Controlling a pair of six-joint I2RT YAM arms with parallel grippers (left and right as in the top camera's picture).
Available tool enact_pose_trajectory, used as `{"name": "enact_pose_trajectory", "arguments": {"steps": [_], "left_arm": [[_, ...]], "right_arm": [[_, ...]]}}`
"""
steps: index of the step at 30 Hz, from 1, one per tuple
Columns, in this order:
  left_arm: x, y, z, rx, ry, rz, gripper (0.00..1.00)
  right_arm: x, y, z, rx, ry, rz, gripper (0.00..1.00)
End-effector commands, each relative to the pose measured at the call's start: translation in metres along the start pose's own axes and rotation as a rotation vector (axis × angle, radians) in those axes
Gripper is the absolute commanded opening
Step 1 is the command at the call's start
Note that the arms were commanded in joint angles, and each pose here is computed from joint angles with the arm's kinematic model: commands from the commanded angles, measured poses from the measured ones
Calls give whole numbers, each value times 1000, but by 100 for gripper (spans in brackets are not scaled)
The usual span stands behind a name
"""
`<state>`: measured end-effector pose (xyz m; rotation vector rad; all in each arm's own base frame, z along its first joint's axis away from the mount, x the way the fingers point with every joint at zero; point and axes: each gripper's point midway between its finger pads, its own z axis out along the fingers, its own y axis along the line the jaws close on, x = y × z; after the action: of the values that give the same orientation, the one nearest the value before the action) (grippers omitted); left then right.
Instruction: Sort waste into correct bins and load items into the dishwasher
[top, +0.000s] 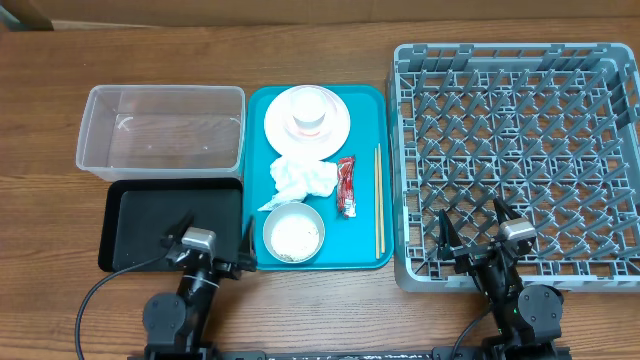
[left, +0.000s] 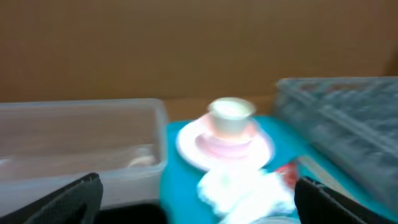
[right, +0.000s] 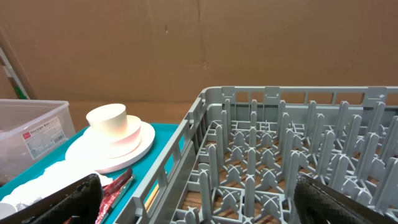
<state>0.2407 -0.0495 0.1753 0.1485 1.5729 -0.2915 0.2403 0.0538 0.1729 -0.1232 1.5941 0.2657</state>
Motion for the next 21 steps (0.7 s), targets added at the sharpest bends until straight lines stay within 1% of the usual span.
{"name": "enact_pose_trajectory", "arguments": {"steps": [1, 3, 6, 10, 15, 18, 21], "left_arm": [[-28, -49, -9, 288, -68, -186, 100], [-61, -55, -16, 329, -166, -265, 100], [-108, -63, -32, 386, -290, -323, 100], [-150, -81, -51, 470, -311, -330, 100], [-191, -100, -55, 526, -201, -333, 100], [-210, -110, -43, 569, -74, -325, 100], [-219, -120, -26, 628, 94, -375, 100]], "right_arm": [[2, -1, 0, 2, -4, -8, 100], [2, -1, 0, 2, -4, -8, 100], [2, -1, 0, 2, -4, -8, 100], [2, -1, 0, 2, -4, -8, 100], [2, -1, 0, 2, -4, -8, 100], [2, -1, 0, 2, -4, -8, 100], [2, -1, 0, 2, -4, -8, 100]]}}
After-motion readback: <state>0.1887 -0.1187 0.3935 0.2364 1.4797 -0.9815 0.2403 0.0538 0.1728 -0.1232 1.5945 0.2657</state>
